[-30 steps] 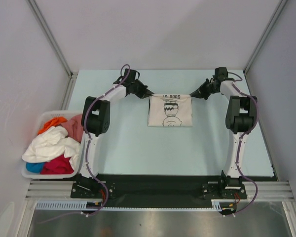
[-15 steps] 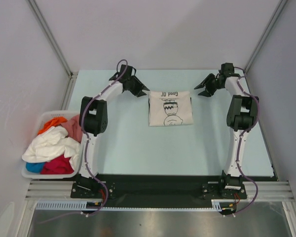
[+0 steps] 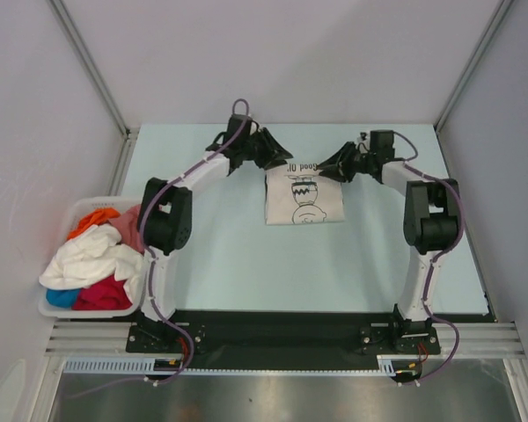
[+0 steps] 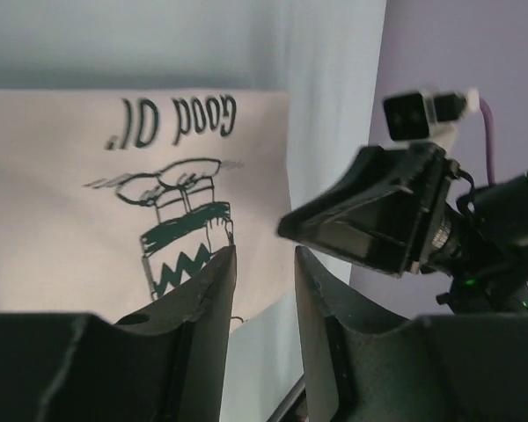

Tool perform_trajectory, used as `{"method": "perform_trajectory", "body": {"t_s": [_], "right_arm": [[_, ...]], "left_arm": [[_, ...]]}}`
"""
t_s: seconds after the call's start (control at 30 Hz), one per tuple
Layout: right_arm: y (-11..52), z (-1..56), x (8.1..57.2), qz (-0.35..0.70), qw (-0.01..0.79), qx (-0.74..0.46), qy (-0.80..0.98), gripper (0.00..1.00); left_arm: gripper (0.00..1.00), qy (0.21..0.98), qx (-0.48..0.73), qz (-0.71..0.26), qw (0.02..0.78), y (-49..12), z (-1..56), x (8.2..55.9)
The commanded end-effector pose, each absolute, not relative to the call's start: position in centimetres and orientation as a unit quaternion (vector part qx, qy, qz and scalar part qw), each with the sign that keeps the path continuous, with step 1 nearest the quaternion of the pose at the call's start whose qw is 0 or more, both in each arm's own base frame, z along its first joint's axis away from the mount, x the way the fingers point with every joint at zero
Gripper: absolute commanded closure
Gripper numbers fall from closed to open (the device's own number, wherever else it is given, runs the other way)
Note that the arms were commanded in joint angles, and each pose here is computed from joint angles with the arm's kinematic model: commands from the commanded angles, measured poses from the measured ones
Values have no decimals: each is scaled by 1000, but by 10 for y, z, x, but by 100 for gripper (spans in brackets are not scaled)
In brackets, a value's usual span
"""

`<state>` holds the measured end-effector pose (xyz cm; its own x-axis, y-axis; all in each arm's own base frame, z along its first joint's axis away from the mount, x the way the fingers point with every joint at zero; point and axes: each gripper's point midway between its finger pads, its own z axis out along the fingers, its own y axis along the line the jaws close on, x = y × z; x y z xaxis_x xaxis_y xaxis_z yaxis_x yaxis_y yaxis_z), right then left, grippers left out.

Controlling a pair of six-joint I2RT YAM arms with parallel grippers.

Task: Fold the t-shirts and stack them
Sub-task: Fold the tshirt

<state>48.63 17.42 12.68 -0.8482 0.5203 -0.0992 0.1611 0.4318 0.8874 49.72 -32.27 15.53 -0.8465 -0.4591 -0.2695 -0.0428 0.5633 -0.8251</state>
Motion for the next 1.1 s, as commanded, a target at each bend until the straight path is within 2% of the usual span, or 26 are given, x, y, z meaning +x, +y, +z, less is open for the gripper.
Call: {"method": "perform_trajectory", "body": {"t_s": [0.0,0.13,0.27,0.37,0.57,0.73,0.8,0.97,1.07], "right_arm": [[190,107,487,540,177,188,801,67],[167,75,493,554,175,173,795,69],[126,67,516,551,193,181,791,69],[112,73,526,551,206,193,785,69],[127,107,513,550,203,195,786,68],[151,102,515,558,193,195,783,68],[161,95,526,568,193,190,777,67],[159,69,558,576,178,240,761,68],[148,70,574,566,194,238,765,69]], "left_arm": [[61,838,-109,-495,201,-364,133,484],[60,858,-93,-465,197,-356,107,486],[57,854,-49,-464,228,-352,143,471],[54,851,-43,-470,231,-349,146,461],[54,838,-75,-495,216,-348,138,477],[54,823,-93,-519,210,-355,118,497],[53,819,-110,-519,218,-344,114,512],[52,823,-137,-519,185,-322,75,541],[50,836,-118,-506,176,-315,80,544]]}}
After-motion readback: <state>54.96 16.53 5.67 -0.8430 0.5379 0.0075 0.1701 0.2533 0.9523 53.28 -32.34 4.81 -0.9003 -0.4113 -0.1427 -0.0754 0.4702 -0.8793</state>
